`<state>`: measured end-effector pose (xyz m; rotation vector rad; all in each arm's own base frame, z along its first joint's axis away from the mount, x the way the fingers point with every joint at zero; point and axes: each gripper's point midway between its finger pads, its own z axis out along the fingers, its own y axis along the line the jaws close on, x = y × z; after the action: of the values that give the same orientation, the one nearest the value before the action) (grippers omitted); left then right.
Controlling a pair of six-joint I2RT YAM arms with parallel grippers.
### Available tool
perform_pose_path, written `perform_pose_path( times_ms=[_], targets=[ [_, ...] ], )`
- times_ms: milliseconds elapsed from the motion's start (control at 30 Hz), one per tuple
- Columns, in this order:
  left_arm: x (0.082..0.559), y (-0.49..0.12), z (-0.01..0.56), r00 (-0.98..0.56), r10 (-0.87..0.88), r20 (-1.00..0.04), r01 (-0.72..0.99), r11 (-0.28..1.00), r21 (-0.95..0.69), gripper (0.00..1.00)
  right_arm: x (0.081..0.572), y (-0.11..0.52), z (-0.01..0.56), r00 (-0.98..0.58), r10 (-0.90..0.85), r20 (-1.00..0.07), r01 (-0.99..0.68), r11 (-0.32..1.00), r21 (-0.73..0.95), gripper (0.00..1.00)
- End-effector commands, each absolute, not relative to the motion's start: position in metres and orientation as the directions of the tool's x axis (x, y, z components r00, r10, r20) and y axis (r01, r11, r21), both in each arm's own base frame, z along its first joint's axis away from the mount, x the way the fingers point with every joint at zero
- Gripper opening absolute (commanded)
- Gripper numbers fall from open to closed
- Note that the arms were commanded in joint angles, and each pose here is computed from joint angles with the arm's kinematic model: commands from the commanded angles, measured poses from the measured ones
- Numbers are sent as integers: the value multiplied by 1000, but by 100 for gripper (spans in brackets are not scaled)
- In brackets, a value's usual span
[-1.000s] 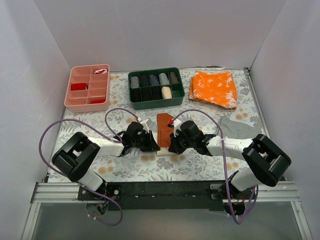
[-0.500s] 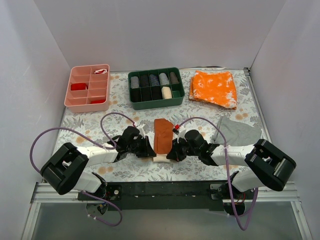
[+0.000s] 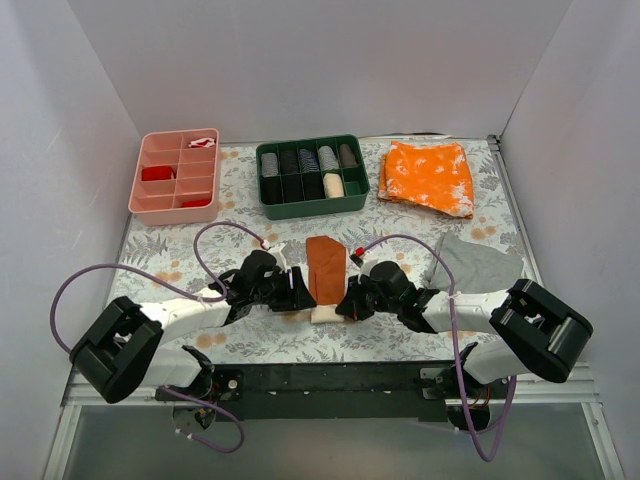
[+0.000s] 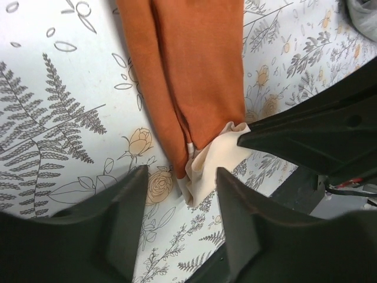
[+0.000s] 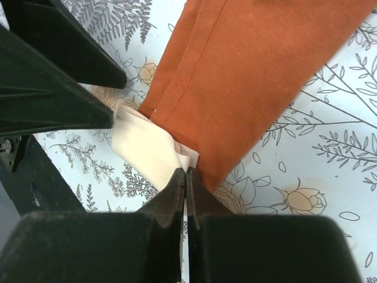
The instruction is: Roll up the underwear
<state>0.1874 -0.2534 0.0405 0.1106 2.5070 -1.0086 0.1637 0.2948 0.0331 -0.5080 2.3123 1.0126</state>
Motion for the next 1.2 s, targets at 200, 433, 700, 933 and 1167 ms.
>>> perform_pose_path(
  times_ms=[200,433,700,933,1167],
  targets=[
    [183,-251,70,-856,-127,-502,300,667,-682,61,175,283,26,-780,-29,-625,-454,713,534,1],
    [158,-245,38,-897,-122,-425,251,651,-717,63,175,284,20,-792,-32,-610,-441,720,535,1],
    [156,-250,25,-917,-192,-350,168,610,-774,60,173,282,15,-799,-37,-600,-434,727,532,1],
    [148,-247,4,-938,-227,-262,72,611,-788,48,172,282,15,-801,-37,-598,-434,725,535,1],
    [152,-246,-5,-934,-261,-244,31,621,-783,33,171,282,16,-798,-39,-601,-441,718,539,1]
  ],
)
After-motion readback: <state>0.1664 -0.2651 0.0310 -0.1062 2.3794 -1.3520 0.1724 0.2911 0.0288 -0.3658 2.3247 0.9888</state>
